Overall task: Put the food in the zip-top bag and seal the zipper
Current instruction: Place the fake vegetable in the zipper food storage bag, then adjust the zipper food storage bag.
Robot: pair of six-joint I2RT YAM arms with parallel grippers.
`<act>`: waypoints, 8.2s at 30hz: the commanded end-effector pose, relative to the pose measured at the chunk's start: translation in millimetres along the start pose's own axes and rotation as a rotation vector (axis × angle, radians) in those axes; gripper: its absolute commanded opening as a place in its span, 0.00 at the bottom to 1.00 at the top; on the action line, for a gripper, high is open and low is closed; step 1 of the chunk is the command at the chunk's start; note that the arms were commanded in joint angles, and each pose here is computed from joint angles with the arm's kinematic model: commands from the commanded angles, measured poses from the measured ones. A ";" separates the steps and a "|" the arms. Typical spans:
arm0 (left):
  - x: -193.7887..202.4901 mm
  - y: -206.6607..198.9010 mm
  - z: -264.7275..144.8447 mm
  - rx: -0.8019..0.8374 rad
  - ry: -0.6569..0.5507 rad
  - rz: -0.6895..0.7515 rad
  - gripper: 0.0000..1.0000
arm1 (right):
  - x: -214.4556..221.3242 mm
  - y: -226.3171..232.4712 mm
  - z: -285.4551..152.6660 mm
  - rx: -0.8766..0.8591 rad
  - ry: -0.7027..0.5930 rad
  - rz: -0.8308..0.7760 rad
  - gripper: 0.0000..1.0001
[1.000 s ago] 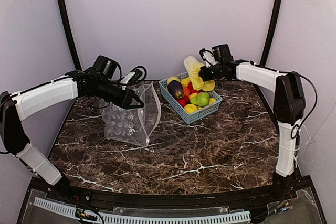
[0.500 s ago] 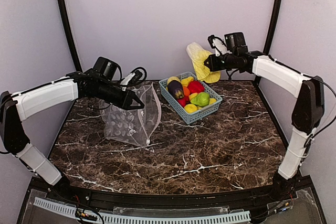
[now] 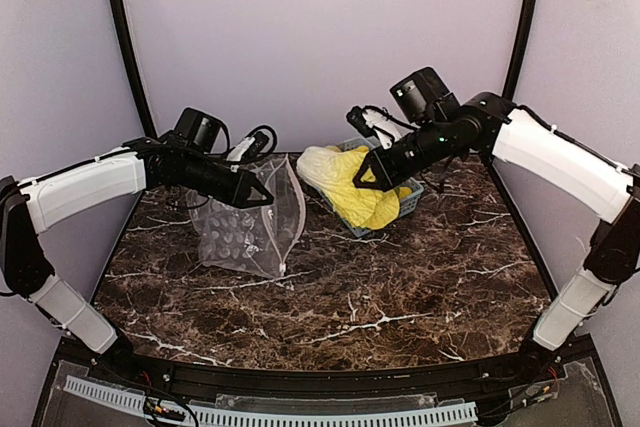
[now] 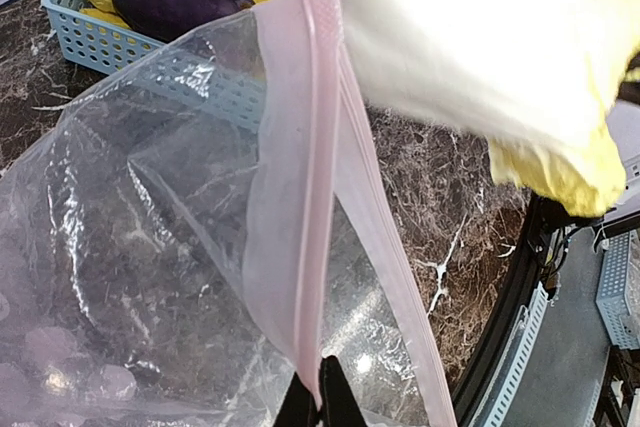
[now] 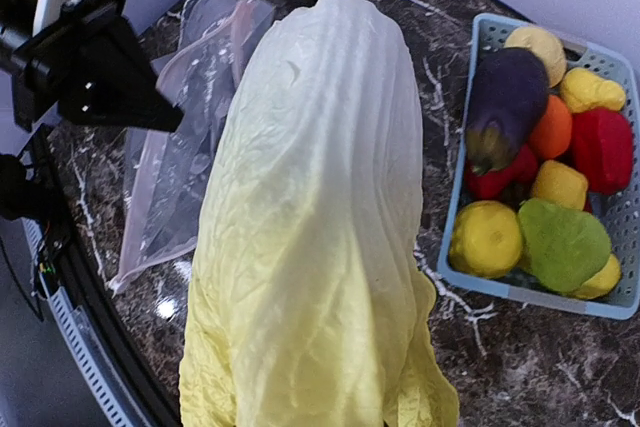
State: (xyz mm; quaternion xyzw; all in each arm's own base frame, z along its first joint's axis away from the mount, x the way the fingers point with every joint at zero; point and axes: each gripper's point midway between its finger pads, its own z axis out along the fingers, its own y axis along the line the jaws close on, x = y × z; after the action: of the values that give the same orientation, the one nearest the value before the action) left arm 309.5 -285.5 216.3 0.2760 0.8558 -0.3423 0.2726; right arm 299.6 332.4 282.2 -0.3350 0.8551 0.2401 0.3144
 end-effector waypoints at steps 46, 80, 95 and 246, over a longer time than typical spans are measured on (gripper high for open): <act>-9.5 -38.6 -21.7 0.173 -0.071 0.072 0.01 | 42.7 38.2 20.8 -0.213 0.118 0.230 0.00; 22.5 -114.2 -15.7 0.509 0.041 0.206 0.01 | -20.3 108.7 76.9 -0.414 0.055 -0.120 0.00; 13.7 -112.4 -19.2 0.483 -0.028 0.205 0.01 | -20.7 102.3 103.0 -0.402 -0.065 0.003 0.00; -48.9 -54.9 -43.2 0.342 -0.167 0.050 0.01 | -28.4 -39.7 35.8 0.147 -0.221 0.291 0.89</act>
State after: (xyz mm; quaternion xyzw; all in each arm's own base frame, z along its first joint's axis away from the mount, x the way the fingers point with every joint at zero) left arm 306.0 -303.6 272.3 0.2869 0.7822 -0.4854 0.2650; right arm 327.1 343.3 296.5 -0.1761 0.8502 0.3038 0.3923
